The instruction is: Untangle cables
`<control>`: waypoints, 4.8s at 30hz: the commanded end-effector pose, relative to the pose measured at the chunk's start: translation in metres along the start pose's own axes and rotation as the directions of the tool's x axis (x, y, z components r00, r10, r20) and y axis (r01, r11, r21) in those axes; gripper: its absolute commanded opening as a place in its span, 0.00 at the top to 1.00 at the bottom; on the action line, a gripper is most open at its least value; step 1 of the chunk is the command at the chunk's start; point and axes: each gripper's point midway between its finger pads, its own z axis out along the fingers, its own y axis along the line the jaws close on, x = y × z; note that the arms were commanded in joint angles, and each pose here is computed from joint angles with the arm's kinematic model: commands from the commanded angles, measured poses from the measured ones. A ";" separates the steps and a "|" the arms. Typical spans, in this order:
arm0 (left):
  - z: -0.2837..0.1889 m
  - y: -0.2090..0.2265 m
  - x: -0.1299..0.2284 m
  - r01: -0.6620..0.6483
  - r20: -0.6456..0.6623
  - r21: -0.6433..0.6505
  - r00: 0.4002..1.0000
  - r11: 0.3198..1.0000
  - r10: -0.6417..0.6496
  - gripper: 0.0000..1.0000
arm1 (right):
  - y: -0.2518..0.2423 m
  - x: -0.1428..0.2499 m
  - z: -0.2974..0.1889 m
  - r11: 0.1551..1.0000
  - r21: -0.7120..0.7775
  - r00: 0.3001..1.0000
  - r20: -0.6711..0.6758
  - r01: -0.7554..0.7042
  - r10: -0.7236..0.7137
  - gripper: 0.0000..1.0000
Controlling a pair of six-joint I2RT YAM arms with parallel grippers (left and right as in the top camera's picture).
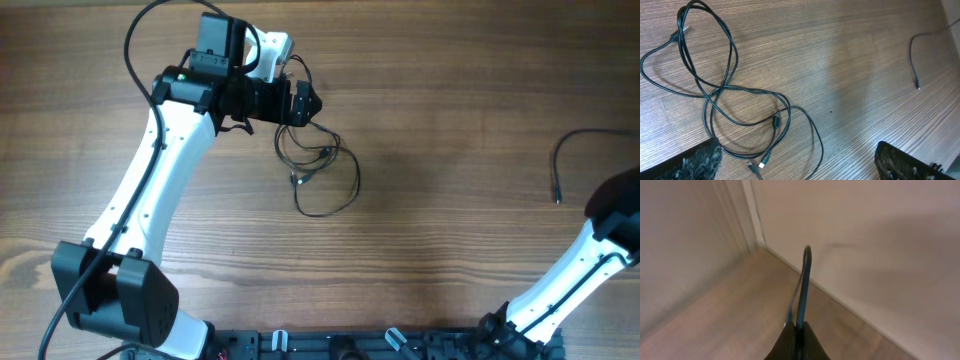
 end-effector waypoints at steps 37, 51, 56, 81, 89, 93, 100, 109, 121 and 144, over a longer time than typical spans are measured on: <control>-0.005 -0.020 -0.002 -0.002 0.008 0.028 1.000 1.000 0.002 0.00 | 0.078 0.189 0.094 0.981 -0.184 0.889 -0.438 0.058 -0.135 0.94; -0.005 -0.020 -0.002 -0.006 0.009 0.028 1.000 1.000 0.005 0.00 | 0.072 0.188 0.088 0.986 -0.156 0.885 -0.449 0.053 -0.119 0.60; -0.005 -0.009 -0.002 -0.003 0.011 -0.034 1.000 0.999 0.003 0.00 | 0.083 0.152 0.058 0.974 -0.225 0.909 -0.406 0.005 -0.098 0.53; -0.028 0.067 -0.030 -0.036 0.106 -0.386 0.991 0.922 0.083 0.00 | 0.156 0.090 -0.205 0.916 -0.400 0.920 -0.344 0.037 -0.187 0.48; -0.063 0.132 -0.025 0.089 0.148 -0.454 0.989 0.886 -0.024 0.00 | 0.222 0.140 -0.267 0.850 -0.498 0.870 -0.329 0.171 -0.368 0.47; -0.080 0.157 -0.021 0.161 0.184 -0.447 0.979 0.880 -0.085 0.00 | 0.250 0.163 -0.299 0.808 -0.553 0.846 -0.315 0.205 -0.430 0.46; -0.095 0.178 -0.018 0.221 0.219 -0.449 0.967 0.866 -0.133 0.00 | 0.290 0.208 -0.348 0.713 -0.646 0.791 -0.271 0.272 -0.548 0.44; -0.115 0.205 -0.008 0.360 0.286 -0.444 0.925 0.820 -0.251 0.00 | 0.349 0.266 -0.398 0.519 -0.768 0.710 -0.121 0.375 -0.693 0.42; -0.111 0.197 -0.009 0.351 0.275 -0.395 0.927 0.849 -0.255 0.00 | 0.436 0.382 -0.407 0.295 -0.874 0.596 -0.007 0.387 -0.803 0.41; -0.101 0.172 -0.012 0.227 0.219 -0.277 0.961 0.934 -0.169 0.00 | 0.502 0.484 -0.372 0.308 -0.899 0.632 -0.046 0.311 -0.774 0.41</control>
